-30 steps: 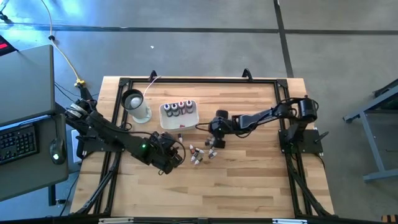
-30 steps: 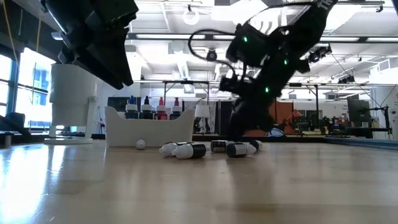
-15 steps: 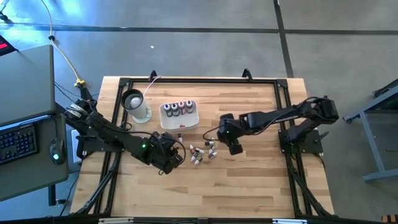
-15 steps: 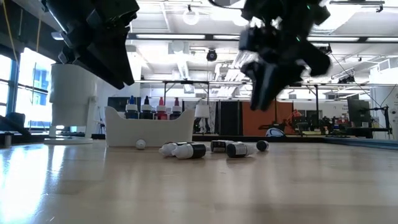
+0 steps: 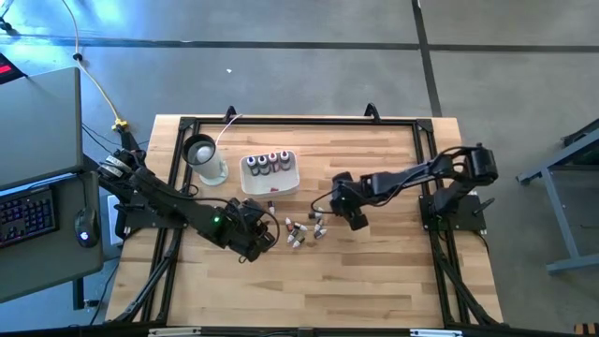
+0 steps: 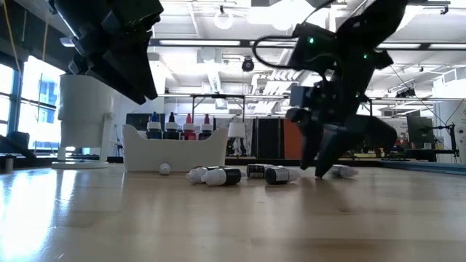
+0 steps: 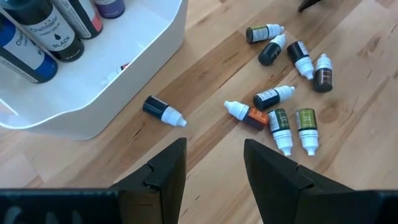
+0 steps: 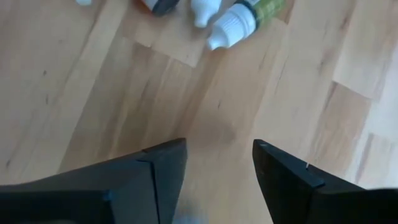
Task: Pick & Place food coloring
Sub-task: Put the small blue food coloring bottle into the white bin
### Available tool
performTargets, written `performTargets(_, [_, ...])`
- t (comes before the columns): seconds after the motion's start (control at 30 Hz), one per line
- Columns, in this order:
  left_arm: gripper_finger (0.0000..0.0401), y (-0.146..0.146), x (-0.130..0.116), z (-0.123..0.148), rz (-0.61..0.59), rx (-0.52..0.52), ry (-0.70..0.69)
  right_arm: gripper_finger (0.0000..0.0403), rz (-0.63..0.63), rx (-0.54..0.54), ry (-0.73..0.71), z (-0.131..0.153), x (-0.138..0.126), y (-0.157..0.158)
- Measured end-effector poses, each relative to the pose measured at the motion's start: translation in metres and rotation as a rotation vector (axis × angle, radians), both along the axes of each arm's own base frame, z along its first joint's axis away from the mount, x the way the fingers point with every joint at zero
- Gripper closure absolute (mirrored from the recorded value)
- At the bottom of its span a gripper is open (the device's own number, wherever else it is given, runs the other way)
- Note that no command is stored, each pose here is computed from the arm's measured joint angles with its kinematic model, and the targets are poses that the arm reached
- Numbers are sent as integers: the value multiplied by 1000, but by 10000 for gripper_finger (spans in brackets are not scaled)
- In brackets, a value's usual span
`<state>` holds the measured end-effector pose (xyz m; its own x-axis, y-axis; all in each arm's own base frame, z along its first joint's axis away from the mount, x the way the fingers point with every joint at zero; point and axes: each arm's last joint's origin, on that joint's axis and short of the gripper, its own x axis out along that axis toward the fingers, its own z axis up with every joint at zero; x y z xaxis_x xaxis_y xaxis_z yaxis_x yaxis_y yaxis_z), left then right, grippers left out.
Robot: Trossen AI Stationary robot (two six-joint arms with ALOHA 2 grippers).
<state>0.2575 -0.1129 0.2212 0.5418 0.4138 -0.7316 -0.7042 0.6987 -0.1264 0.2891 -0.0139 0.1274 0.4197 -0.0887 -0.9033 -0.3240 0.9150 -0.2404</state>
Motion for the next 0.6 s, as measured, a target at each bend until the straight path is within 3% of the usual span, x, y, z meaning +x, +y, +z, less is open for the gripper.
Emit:
performTargets(0.17, [243,0,0,0,-1,-1,1,237,-26,53,-48,-10,-5,-9])
performTargets(0.33, [243,0,0,0,-2,-1,2,262,-192,96,-70,-3,-8,-9])
performTargets(0.5, [243,0,0,0,-5,-1,4,268,-211,0,-149,43,-4,-2])
performTargets(0.6, [243,-1,0,-1,-14,-29,16,260,-258,26,-103,67,-11,4])
